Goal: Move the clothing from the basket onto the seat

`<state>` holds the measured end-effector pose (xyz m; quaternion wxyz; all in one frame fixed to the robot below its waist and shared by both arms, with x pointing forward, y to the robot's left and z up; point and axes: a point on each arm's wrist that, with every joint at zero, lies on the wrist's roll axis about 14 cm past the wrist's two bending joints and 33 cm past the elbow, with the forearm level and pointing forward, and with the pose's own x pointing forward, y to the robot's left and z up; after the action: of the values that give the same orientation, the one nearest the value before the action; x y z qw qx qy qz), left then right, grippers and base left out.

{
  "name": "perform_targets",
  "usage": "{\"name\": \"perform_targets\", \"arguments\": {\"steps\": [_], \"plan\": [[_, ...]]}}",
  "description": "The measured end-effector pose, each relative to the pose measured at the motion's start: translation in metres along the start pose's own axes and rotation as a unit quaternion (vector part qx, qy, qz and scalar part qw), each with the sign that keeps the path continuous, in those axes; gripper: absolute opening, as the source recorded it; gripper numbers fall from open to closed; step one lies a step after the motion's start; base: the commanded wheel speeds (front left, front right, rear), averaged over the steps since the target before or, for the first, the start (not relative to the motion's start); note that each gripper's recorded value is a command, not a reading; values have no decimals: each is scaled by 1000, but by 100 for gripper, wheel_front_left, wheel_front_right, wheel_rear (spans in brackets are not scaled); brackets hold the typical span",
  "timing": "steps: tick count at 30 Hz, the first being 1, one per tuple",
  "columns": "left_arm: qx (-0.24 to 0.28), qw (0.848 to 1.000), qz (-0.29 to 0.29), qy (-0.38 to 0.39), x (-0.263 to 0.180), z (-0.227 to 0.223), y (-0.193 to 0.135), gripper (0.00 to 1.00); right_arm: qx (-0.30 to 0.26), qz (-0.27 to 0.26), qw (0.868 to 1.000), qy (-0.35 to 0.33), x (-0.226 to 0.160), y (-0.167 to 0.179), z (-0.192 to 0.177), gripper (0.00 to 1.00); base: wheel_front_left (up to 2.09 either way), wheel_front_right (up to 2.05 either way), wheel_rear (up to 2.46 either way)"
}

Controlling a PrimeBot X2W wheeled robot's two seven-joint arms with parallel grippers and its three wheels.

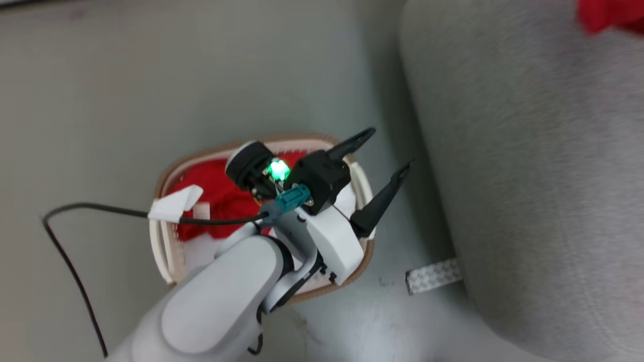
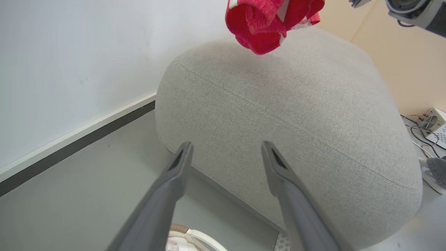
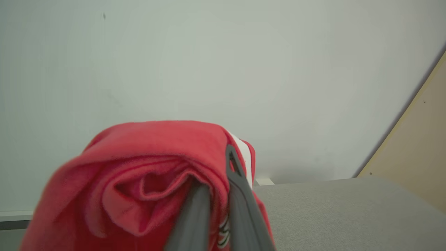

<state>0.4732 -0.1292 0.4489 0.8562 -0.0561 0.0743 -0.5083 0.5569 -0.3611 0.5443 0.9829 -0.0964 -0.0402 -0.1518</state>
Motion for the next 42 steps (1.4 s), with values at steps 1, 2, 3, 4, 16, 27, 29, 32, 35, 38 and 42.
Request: {"name": "perform_targets", "arguments": {"steps": [1, 2, 3, 4, 16, 27, 29, 32, 35, 38, 42], "plan": [[-2, 1000, 3, 3, 0, -6, 6, 100, -6, -5, 1000, 6, 8, -2, -5, 0, 0, 0, 0], [-4, 1000, 6, 6, 1, -12, 11, 100, -12, -11, 1000, 13, 15, -6, -12, 0, 0, 0, 0], [-8, 1000, 9, 9, 0, -20, 16, 100, -21, -15, 999, 21, 21, -7, -19, 0, 0, 0, 0], [-15, 1000, 12, 15, -1, -28, 19, 100, -29, -21, 999, 32, 25, -10, -29, 0, 0, 0, 0], [-43, 996, 40, 66, -22, -89, 42, 100, -28, -81, 984, 156, -5, -23, -152, 100, 0, 0, 0], [-29, 996, 74, 44, -38, -44, 29, 100, -22, -47, 990, 133, -67, -22, -118, 100, 0, 0, 0], [-26, 995, 90, 37, -45, -33, 27, 100, -18, -37, 992, 121, -77, -20, -103, 100, 0, 0, 0], [-31, 992, 121, 25, -60, -18, 25, 100, -7, -20, 995, 96, -92, -14, -79, 100, 0, 0, 0], [-28, 988, 154, 9, -77, -1, 23, 100, 5, -2, 998, 66, -107, -7, -53, 100, 0, 0, 0], [-10, 983, 185, -5, -96, 15, 23, 100, 17, 19, 999, 37, -121, 3, -30, 100, 0, 0, 0], [9, 972, 232, -26, -127, 33, 25, 100, 38, 54, 998, 7, -138, 27, -7, 100, 0, 0, 0]]}}
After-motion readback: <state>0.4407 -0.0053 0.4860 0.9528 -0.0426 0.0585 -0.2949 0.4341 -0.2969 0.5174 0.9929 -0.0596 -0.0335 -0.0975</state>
